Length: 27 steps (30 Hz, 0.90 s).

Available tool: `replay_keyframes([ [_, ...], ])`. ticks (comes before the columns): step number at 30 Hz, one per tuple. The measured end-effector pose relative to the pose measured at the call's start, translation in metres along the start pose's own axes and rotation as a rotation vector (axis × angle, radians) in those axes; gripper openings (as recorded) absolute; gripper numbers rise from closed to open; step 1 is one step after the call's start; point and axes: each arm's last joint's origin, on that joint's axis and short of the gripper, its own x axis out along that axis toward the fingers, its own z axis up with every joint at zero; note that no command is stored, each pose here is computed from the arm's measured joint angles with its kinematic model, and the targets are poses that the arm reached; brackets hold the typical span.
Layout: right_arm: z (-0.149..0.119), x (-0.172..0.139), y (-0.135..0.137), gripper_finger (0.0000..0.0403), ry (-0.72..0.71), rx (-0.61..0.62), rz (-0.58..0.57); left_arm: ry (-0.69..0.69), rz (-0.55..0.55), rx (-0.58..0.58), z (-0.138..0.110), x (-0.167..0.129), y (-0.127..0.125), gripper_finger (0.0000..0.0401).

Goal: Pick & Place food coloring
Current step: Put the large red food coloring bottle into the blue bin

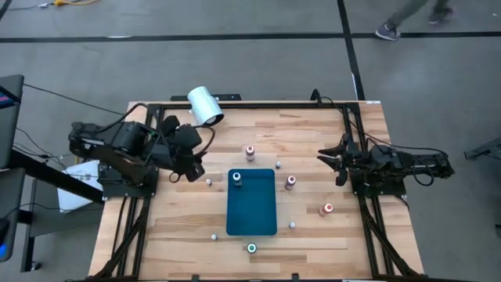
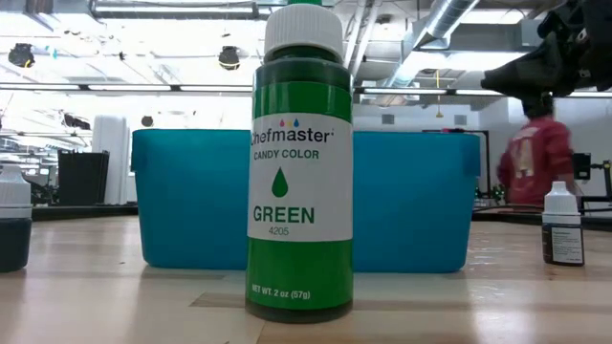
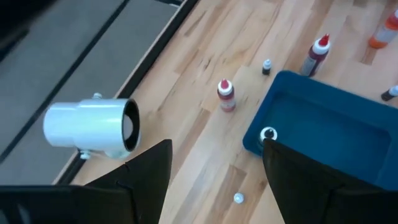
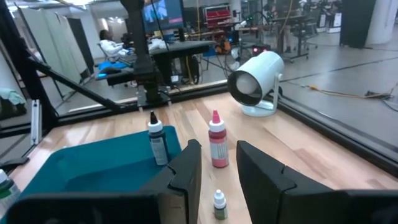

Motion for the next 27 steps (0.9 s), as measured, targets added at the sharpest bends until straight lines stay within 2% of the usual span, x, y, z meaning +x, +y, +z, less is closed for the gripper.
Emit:
replay_keyframes([
  [10,-0.003,0.004,0.001,0.0093,0.04,0.016,0.0,-0.084,-0.099,-0.103,-0.041,0.024,0.006,0.0242],
  [15,-0.006,0.007,0.004,0.0093,0.088,0.013,0.065,-0.101,-0.123,-0.158,-0.068,0.037,0.013,0.0242],
  [20,-0.005,0.014,0.006,0.0093,0.115,0.003,0.075,-0.144,-0.165,-0.201,-0.09,0.05,0.016,0.0242],
  [27,0.016,0.025,0.013,0.0093,0.194,-0.016,0.116,-0.189,-0.217,-0.224,-0.12,0.067,0.022,0.0242],
])
